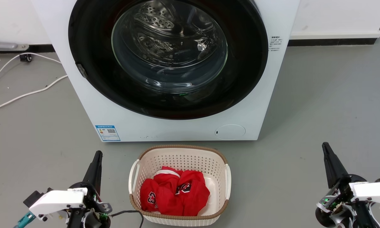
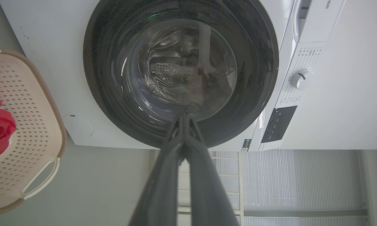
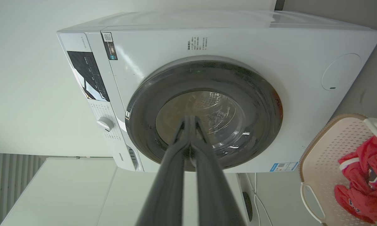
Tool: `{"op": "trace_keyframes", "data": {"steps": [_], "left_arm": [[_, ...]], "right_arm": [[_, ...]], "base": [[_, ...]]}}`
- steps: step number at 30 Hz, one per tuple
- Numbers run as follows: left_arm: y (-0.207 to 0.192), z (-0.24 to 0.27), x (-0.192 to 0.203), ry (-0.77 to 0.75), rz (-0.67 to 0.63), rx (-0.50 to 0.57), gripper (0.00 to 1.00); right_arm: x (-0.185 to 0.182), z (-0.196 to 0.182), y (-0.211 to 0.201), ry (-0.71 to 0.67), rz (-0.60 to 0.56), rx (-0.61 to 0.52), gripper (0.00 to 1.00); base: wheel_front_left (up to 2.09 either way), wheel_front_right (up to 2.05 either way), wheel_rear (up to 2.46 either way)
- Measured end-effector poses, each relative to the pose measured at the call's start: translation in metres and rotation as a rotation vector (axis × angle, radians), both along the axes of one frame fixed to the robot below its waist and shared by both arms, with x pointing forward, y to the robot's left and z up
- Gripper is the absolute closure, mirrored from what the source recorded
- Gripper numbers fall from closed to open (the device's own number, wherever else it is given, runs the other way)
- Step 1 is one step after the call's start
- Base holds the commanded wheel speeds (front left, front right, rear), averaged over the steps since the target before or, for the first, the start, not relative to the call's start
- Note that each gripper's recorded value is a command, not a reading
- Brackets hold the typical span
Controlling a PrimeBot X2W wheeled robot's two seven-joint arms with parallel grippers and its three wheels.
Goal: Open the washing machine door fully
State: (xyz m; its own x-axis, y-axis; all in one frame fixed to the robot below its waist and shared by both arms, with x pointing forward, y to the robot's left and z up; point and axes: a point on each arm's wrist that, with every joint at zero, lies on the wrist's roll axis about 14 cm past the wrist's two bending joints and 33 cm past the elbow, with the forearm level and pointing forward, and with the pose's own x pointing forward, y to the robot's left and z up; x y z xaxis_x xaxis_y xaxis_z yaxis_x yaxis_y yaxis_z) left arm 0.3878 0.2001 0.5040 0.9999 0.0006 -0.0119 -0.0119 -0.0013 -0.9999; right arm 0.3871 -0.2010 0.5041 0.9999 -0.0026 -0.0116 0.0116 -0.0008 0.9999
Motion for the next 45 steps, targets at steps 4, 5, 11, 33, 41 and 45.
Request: {"op": "trace_keyframes", "data": {"steps": [4,5,11,33,41,45], "left_arm": [[-0.001,-0.013,-0.006,0.04,0.001,-0.009,0.0],[-0.002,-0.017,-0.008,0.051,0.0,-0.011,0.0],[-0.008,-0.012,-0.007,0.034,-0.001,0.001,0.0],[-0.011,0.035,-0.002,-0.109,0.03,0.41,0.0],[-0.013,0.046,-0.003,-0.144,0.043,0.583,0.0],[-0.014,0.048,-0.004,-0.155,0.048,0.66,0.0]], "right_arm": [[-0.006,-0.014,0.0,0.04,-0.003,0.005,0.0],[-0.008,-0.017,0.001,0.051,-0.004,0.005,0.0],[-0.011,-0.015,0.003,0.043,-0.012,-0.005,0.0],[-0.011,0.016,0.01,-0.054,-0.02,-0.437,0.0],[-0.012,0.026,0.018,-0.094,-0.012,-0.642,0.0],[-0.013,0.026,0.02,-0.1,-0.01,-0.722,0.0]], "base": [[0.0,0.0,0.0],[0.0,0.0,0.0],[0.0,0.0,0.0],[0.0,0.0,0.0],[0.0,0.0,0.0],[0.0,0.0,0.0]]}}
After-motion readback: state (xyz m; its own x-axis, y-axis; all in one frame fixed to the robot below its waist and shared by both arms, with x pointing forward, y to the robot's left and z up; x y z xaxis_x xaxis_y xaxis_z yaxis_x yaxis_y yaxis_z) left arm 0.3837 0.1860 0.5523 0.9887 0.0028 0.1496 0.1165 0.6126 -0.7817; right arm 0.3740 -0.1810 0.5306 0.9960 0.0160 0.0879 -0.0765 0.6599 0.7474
